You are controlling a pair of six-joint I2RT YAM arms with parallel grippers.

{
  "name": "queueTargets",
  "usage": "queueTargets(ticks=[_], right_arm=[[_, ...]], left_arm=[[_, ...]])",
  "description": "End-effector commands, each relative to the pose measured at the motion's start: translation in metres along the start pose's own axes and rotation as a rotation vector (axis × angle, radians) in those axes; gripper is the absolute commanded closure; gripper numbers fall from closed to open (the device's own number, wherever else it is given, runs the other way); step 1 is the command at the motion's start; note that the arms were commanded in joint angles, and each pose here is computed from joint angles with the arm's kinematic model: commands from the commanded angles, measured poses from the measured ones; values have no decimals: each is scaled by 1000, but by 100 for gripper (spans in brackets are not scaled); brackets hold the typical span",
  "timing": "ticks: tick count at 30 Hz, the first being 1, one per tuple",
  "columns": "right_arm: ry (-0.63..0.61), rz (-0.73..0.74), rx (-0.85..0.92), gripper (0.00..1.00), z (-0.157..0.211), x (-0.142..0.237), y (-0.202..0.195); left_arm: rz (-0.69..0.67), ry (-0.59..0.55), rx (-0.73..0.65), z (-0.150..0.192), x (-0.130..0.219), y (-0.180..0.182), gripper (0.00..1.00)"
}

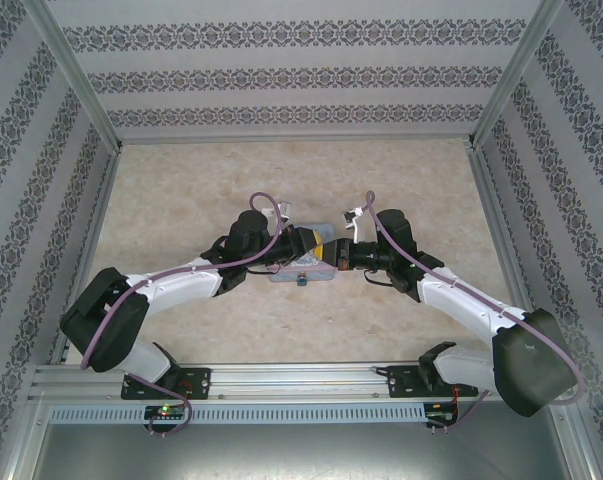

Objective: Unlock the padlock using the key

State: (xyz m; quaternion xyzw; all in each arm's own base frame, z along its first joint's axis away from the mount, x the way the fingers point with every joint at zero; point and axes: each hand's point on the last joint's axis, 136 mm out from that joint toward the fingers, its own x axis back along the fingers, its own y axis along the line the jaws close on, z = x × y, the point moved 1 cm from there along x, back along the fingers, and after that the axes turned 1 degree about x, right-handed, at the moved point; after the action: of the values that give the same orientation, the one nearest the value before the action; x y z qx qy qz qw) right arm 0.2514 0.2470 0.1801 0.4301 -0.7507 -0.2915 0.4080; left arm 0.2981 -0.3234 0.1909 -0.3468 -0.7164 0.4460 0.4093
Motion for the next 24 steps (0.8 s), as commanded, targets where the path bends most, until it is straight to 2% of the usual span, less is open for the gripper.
queueTargets(ticks=[1, 8, 10, 12, 18, 21, 24], right_arm=[[-8, -26, 7, 100, -3, -1, 3], [-9, -18, -3, 99, -2, 0, 0], [-12, -9, -12, 85, -2, 2, -3], [-22, 4, -28, 59, -2, 7, -7], [-111, 108, -85, 4, -5, 35, -30], [-184, 216, -95, 2, -11, 51, -44], [-261, 247, -90, 2, -20, 63, -46]], left_arm=[[41, 9, -17, 6, -4, -8, 87], [35, 5, -14, 5, -4, -7, 100], [26, -5, -17, 4, -3, -6, 100], [16, -15, -28, 2, -2, -7, 100], [-50, -47, -121, -8, 9, -11, 100], [-76, -59, -168, -13, 15, -14, 100], [-92, -75, -217, -19, 22, -17, 100]])
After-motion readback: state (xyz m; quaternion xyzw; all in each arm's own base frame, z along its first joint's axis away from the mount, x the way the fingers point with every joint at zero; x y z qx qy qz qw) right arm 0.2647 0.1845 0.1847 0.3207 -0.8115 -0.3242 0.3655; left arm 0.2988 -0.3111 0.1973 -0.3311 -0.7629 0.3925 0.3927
